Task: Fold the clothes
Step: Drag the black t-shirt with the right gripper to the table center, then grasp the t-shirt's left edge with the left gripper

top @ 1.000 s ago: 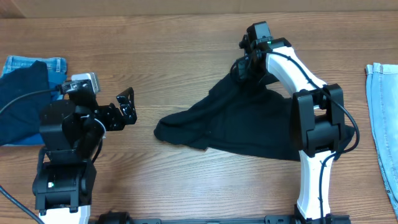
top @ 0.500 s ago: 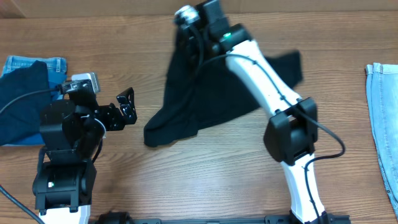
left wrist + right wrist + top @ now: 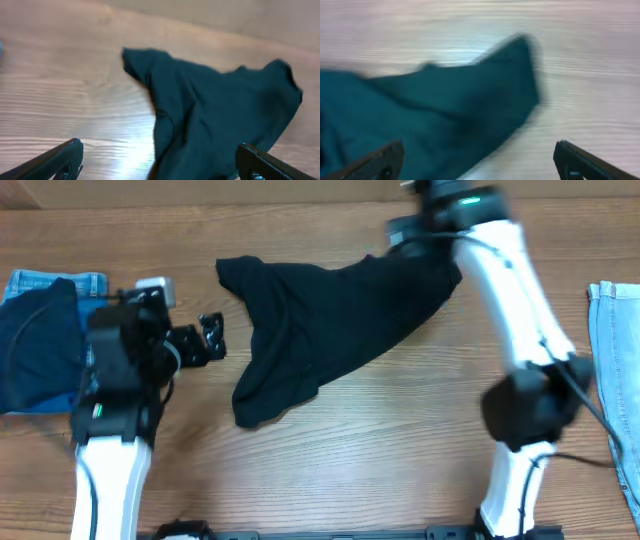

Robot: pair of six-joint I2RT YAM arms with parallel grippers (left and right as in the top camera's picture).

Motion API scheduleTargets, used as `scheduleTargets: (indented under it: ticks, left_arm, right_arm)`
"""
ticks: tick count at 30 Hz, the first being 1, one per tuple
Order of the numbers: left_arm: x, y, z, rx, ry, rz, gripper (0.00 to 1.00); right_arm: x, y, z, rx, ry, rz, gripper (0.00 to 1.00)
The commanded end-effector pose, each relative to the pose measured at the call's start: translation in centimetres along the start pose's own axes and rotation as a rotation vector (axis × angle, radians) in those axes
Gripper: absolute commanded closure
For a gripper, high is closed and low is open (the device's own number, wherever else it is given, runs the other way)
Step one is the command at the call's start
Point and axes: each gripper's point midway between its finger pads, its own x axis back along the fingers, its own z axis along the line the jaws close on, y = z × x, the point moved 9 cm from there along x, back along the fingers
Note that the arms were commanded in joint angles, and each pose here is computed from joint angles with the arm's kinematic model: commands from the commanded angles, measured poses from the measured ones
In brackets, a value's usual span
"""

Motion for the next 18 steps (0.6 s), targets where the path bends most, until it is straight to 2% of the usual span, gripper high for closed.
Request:
scheduleTargets:
  ticks: [1,6,8,11,13,14,16,18]
  left_arm:
    - [-6.6,-1.0,0.1,0.055,-0.193,0.147,0.00]
    - [-16.9,-4.6,1.8,0.243,-0.323,0.272,0.00]
    - [-18.9,-5.9,2.1,0.297,-0.344,0.301,0.00]
    - [-21.2,-6.8,1.1,0.362,-0.452,0.304,0.00]
    - [-22.4,-7.2,0.1,0.360,-0.464,0.287,0.02]
    - [-22.7,-7.3,-0.1,0.351,-0.453,0.277,0.05]
    - [-23.1,-7.3,-0.3,0.336,-0.417,0.249,0.26]
    - [-23.1,-6.7,-0.4,0.331,-0.429,0.221,0.52]
  right_arm:
    - [5.4,-0.3,-5.8,-0.155,-0.026,-0.036,0.00]
    - [5.6,-1.9,-10.8,-0.279,0.037,0.057,0.00]
    - [5.6,-2.0,-10.9,-0.283,0.035,0.064,0.00]
    - [5.6,-2.1,-10.9,-0.283,0.035,0.066,0.00]
    - [5.6,-2.2,-10.9,-0.283,0.035,0.072,0.00]
    - [5.6,-2.2,-10.9,-0.283,0.034,0.075,0.00]
    - [5.6,-2.3,-10.9,-0.284,0.034,0.079,0.00]
    - [5.6,-2.3,-10.9,-0.284,0.034,0.079,0.03]
